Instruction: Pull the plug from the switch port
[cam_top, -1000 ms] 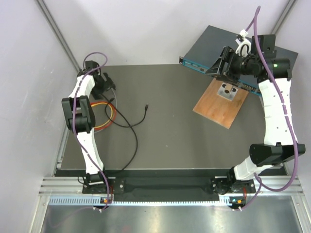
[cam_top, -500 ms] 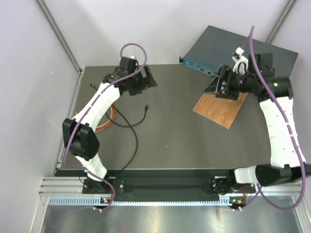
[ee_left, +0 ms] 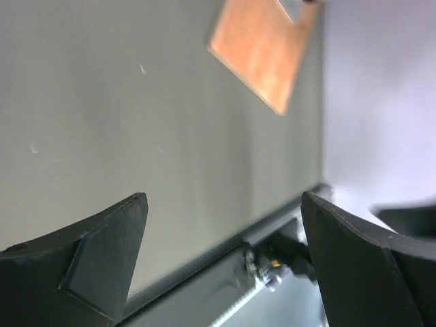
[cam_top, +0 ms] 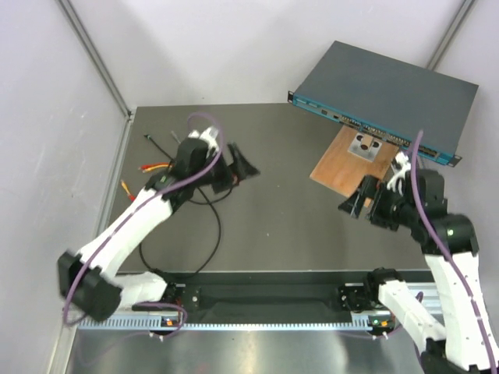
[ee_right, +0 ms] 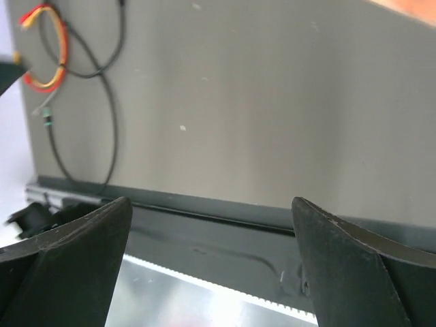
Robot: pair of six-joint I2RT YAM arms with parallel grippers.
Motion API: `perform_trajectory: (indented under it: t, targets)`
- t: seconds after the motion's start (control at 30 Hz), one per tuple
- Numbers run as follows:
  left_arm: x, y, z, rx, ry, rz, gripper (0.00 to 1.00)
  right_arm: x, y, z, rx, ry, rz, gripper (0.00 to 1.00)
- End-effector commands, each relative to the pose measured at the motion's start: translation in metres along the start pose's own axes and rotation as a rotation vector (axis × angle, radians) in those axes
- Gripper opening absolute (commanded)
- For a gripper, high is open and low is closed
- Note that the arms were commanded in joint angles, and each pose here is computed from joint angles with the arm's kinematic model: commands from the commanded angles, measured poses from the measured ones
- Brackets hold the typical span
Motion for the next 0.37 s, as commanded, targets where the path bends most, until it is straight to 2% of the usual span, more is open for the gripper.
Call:
perform_trajectory:
  t: [0.0,0.03,0.1,0.13,0.23,0.33]
  targets:
    - [0.017,-0.012,-0.034,0.139,-0.083,-0.102,0.99,0.006,-0.023,0.005,0.067,-0.084,0.056,1.0]
    - [0.015,-0.017,-0.057,0.178,-0.157,-0.109,0.99,0.016,-0.031,0.008,0.056,-0.097,0.063,1.0]
    - [0.037,0.005,-0.062,0.159,-0.178,-0.18,0.99,0.022,-0.039,0.013,0.046,-0.127,0.093,1.0]
    - [0.035,0.001,-0.083,0.207,-0.252,-0.189,0.99,0.028,-0.044,0.015,0.03,-0.145,0.096,1.0]
    - [0.063,0.016,-0.093,0.283,-0.282,-0.281,0.99,0.038,-0.046,0.019,-0.041,-0.185,0.127,1.0]
    - [0.073,0.006,-0.112,0.478,-0.308,-0.41,0.99,0.039,-0.035,0.021,-0.188,-0.247,0.168,1.0]
Point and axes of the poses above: each gripper's point midway between its finger pads, its own z axis out along the fingers, its own y axis along the line the jaws close on, x = y × z, the point moved 2 cm from there along -z, back along the fingers, and after that the axes turned 10 degrees about z, right-handed, at the moved point
